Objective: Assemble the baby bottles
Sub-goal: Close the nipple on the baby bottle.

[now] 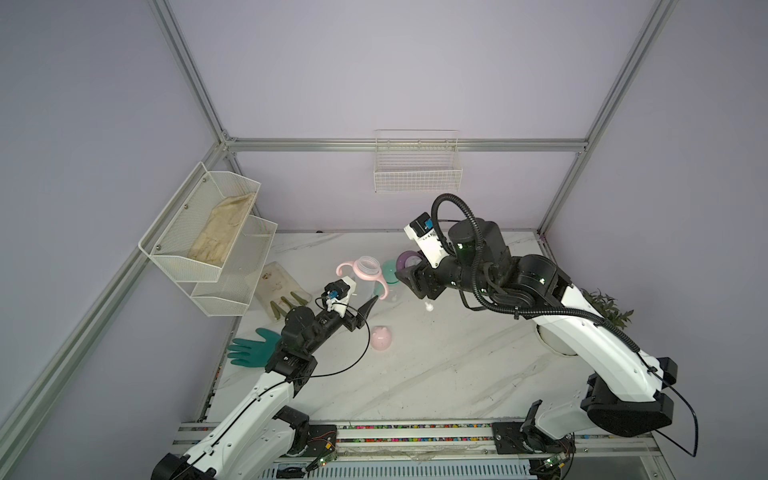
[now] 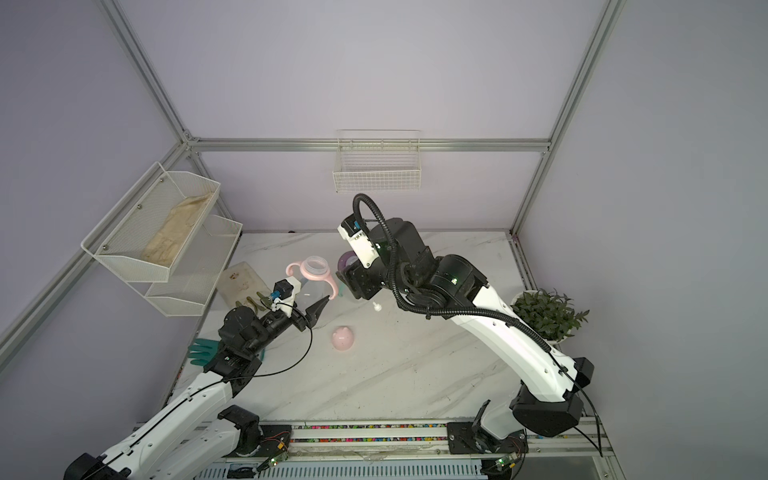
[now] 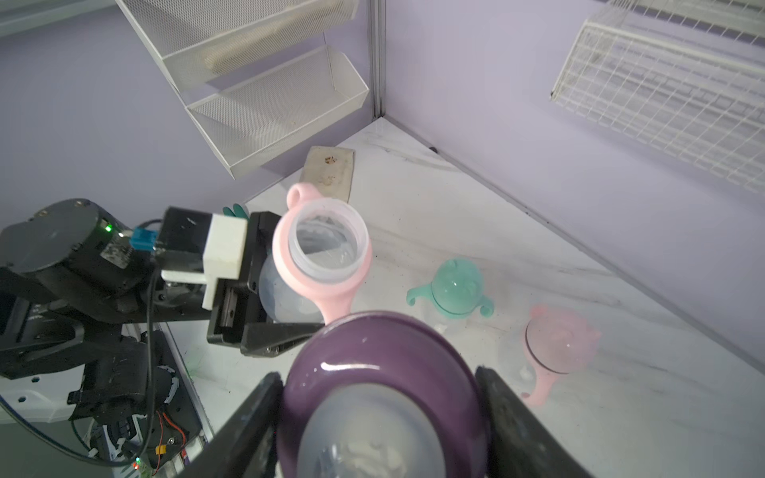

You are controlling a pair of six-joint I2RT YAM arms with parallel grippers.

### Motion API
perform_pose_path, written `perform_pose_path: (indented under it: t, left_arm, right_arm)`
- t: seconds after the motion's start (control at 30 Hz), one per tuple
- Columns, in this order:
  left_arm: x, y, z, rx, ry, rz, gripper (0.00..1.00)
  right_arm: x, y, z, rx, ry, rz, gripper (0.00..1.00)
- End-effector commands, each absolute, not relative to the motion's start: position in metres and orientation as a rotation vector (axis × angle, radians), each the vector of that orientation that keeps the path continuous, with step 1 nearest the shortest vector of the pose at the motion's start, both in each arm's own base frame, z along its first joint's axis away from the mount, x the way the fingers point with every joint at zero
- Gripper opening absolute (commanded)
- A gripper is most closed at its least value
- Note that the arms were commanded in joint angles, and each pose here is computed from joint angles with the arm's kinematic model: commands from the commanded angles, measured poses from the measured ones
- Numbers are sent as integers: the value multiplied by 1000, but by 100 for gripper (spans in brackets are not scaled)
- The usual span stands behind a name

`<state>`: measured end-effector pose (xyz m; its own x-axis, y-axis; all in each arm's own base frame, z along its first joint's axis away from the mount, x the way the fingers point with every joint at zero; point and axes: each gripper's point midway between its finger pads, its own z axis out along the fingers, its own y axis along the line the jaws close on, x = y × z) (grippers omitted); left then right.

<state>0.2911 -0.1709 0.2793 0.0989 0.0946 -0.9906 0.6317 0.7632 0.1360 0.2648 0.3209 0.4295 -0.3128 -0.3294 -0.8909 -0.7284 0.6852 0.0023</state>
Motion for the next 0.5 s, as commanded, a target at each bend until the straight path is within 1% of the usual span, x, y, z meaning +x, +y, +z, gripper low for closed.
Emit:
perform_pose_path:
  t: [0.0,0.27,0.47]
  left_arm:
    - [281,-184,287,685,1367,-521,0]
    - [274,-199,284,739,1359,-588,0]
    - [277,-201,273,743,1385,-593,0]
  right_arm:
    - [275,329,441,-873,1864,456,48]
    - [283,354,445,-936,1818,489,47]
    - [285,356,456,-935,1784,490,47]
